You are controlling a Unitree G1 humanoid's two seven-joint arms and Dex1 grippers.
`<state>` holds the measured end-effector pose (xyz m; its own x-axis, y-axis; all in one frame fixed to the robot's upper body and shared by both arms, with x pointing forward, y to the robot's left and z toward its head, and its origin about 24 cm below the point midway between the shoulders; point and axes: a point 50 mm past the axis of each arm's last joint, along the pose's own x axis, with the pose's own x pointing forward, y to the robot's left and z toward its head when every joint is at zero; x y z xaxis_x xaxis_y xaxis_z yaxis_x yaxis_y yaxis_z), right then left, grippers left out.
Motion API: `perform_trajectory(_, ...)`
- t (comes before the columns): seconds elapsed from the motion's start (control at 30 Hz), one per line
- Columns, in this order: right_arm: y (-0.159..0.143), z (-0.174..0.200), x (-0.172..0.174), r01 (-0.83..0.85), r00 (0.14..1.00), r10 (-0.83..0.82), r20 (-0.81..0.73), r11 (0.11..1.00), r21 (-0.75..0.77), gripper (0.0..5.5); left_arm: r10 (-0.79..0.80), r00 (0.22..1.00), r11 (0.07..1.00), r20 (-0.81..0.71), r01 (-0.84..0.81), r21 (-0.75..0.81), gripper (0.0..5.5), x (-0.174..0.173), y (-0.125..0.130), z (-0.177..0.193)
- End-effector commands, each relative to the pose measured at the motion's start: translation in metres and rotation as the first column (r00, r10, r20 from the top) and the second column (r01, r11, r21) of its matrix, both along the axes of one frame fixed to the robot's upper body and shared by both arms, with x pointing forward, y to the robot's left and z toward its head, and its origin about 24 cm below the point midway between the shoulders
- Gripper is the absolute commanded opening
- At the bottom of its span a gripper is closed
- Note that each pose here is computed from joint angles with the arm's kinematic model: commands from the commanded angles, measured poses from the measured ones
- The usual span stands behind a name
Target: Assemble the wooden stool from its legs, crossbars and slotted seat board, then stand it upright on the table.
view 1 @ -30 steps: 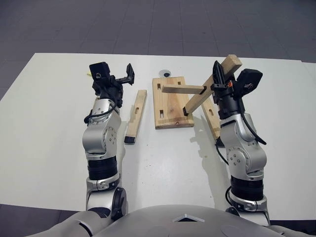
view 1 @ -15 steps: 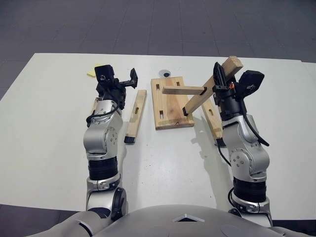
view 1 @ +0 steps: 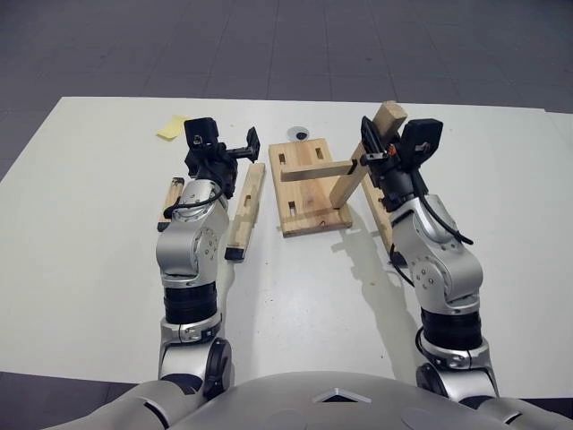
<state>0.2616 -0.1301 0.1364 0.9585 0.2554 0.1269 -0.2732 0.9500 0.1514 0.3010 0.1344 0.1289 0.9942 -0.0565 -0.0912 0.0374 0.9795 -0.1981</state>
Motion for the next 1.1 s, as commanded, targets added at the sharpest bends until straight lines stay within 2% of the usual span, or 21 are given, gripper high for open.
perform_trajectory(0.03, -0.036, -0.143, -0.058, -0.028, 0.733, -0.133, -0.667, 0.974, -0.225, 1.02, -0.024, 1.000, 0.999, -0.002, 0.024, 0.024, 5.40, -0.001, -0.004, 0.008)
perform_trajectory(0.23, -0.026, -0.112, -0.023, 0.078, 0.861, -0.136, -0.490, 0.988, -0.136, 1.03, -0.038, 0.999, 0.999, 0.013, 0.037, 0.022, 5.40, 0.005, -0.008, 0.012)
perform_trajectory(0.63, -0.019, -0.077, -0.004, 0.125, 0.946, -0.124, -0.301, 0.992, -0.018, 1.02, -0.071, 0.997, 0.997, 0.019, 0.071, 0.032, 5.40, 0.009, -0.018, 0.010)
perform_trajectory(0.67, -0.018, -0.076, -0.004, 0.123, 0.947, -0.123, -0.295, 0.992, -0.017, 1.38, -0.071, 0.997, 0.997, 0.018, 0.070, 0.033, 5.40, 0.009, -0.018, 0.010)
perform_trajectory(1.1, -0.020, -0.057, 0.006, 0.161, 0.969, -0.151, -0.193, 0.986, 0.038, 3.30, -0.077, 0.997, 0.997, 0.016, 0.076, 0.026, 5.40, 0.010, -0.023, 0.005)
